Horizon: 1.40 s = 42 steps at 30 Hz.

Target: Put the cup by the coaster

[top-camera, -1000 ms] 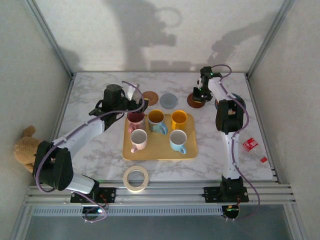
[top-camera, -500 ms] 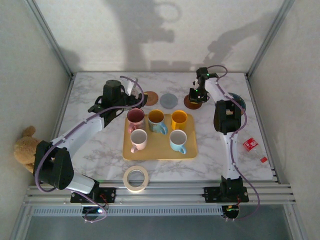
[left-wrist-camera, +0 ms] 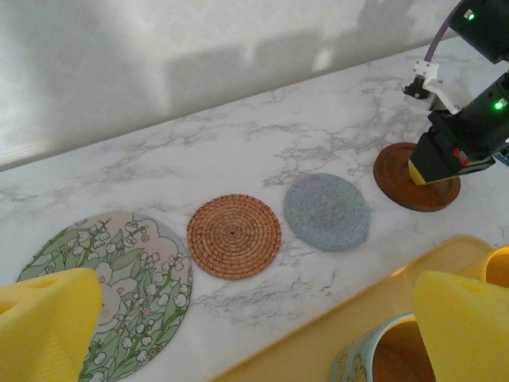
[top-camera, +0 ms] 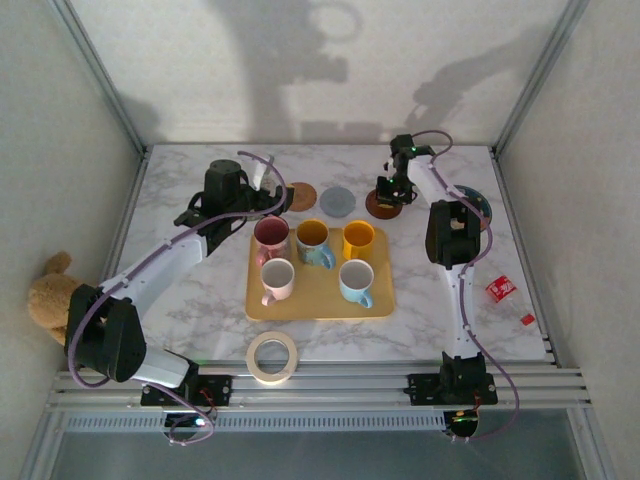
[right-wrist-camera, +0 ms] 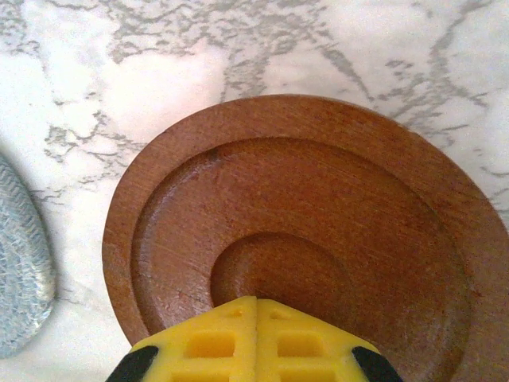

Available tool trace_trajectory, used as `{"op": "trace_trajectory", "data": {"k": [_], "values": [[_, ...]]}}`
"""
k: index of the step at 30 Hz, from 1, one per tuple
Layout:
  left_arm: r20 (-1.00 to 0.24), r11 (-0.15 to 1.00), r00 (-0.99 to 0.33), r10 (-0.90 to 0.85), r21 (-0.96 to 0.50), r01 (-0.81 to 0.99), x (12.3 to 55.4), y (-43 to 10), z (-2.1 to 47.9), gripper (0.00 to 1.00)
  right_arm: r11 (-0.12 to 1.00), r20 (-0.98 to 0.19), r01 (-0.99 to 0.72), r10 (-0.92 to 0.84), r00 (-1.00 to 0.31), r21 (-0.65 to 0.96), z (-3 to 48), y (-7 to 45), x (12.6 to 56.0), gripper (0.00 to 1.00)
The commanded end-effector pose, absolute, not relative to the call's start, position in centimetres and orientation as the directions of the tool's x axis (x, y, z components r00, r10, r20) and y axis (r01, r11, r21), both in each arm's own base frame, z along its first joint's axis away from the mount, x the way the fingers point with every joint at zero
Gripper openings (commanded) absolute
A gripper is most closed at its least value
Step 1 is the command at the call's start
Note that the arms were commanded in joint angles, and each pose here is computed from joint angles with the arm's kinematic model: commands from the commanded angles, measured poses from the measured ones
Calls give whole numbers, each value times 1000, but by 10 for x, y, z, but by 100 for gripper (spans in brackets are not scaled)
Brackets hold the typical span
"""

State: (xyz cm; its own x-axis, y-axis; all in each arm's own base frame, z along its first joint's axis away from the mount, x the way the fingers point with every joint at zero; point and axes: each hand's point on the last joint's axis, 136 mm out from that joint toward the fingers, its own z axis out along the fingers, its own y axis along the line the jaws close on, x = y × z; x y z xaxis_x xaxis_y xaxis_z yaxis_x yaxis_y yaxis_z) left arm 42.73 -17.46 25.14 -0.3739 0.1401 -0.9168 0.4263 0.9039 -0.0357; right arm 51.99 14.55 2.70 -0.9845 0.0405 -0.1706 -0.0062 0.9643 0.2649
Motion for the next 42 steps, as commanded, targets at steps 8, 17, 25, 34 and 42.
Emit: {"op": "trace_trajectory", "data": {"k": [8, 17, 25, 34, 42], "values": [[-926, 905, -346, 150, -13, 426, 418, -172, 254, 100, 963, -116, -4, 28, -993, 270, 19, 155, 511, 0], [-919, 897, -349, 183, 11, 441, 415, -169, 240, 100, 965, -110, -2, 28, -994, 261, 23, 156, 510, 0], [-923, 896, -341, 177, 8, 444, 418, -166, 240, 100, 963, -112, 3, 34, -993, 269, 23, 160, 512, 0], [-921, 897, -347, 175, 4, 442, 421, -165, 235, 100, 969, -120, -5, 25, -992, 246, 20, 158, 516, 0], [-922, 898, -347, 174, 4, 441, 422, -164, 235, 100, 968, -116, -4, 25, -993, 250, 16, 160, 520, 0]]}}
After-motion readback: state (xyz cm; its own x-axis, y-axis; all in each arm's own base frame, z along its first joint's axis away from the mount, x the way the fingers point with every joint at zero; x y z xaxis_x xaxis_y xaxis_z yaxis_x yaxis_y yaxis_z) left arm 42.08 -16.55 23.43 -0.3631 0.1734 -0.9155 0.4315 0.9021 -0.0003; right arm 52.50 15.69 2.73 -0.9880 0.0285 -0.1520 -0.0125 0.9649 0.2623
